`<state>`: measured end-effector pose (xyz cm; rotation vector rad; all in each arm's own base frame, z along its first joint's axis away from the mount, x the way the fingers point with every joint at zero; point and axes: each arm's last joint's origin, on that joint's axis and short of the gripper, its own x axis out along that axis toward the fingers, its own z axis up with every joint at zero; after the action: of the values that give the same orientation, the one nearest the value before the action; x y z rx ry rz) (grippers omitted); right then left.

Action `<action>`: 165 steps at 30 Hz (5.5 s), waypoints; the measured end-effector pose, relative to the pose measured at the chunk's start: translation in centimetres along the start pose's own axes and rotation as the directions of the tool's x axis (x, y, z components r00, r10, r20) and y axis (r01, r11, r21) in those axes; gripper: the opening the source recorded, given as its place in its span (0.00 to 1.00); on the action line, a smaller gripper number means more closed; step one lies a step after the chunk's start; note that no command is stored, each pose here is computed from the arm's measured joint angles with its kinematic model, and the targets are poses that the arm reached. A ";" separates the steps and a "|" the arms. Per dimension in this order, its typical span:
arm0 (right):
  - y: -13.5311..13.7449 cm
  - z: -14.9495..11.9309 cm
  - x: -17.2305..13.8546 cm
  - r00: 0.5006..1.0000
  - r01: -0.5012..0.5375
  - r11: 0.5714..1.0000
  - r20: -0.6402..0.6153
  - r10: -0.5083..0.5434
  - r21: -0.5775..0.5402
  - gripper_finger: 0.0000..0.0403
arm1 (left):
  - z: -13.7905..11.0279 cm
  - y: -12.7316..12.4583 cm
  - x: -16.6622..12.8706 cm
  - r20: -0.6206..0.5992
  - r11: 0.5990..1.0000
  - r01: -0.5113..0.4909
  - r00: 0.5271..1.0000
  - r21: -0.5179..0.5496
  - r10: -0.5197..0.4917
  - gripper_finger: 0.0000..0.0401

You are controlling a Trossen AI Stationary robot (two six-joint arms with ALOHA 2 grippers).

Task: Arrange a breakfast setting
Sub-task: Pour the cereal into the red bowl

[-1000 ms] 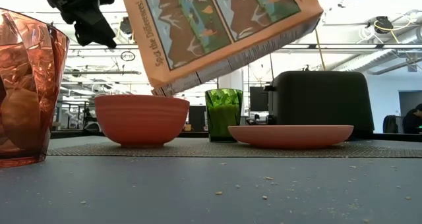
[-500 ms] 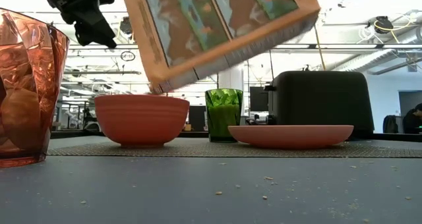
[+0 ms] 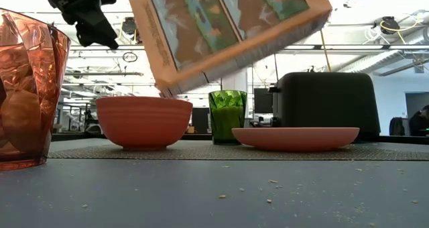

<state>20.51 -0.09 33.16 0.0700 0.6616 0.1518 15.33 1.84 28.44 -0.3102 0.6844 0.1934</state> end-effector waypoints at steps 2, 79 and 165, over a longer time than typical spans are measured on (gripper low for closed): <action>0.0 0.1 0.0 1.000 0.001 1.000 0.011 -0.001 0.000 0.52 | 0.0 0.0 0.0 0.000 1.000 0.000 1.000 0.000 0.000 0.39; 0.1 -0.1 -0.3 0.975 -0.016 0.998 0.218 0.029 -0.059 0.52 | 0.0 0.0 0.0 0.001 1.000 0.000 1.000 0.004 0.000 0.39; -0.4 -6.5 0.6 0.245 0.277 0.956 0.969 0.027 -0.096 0.52 | 10.1 -2.9 10.0 0.791 0.952 0.087 0.538 0.292 -0.292 0.39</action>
<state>17.02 -0.31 27.58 -0.1460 -0.6686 0.0034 29.71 3.28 29.97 -0.0454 -0.2996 0.0311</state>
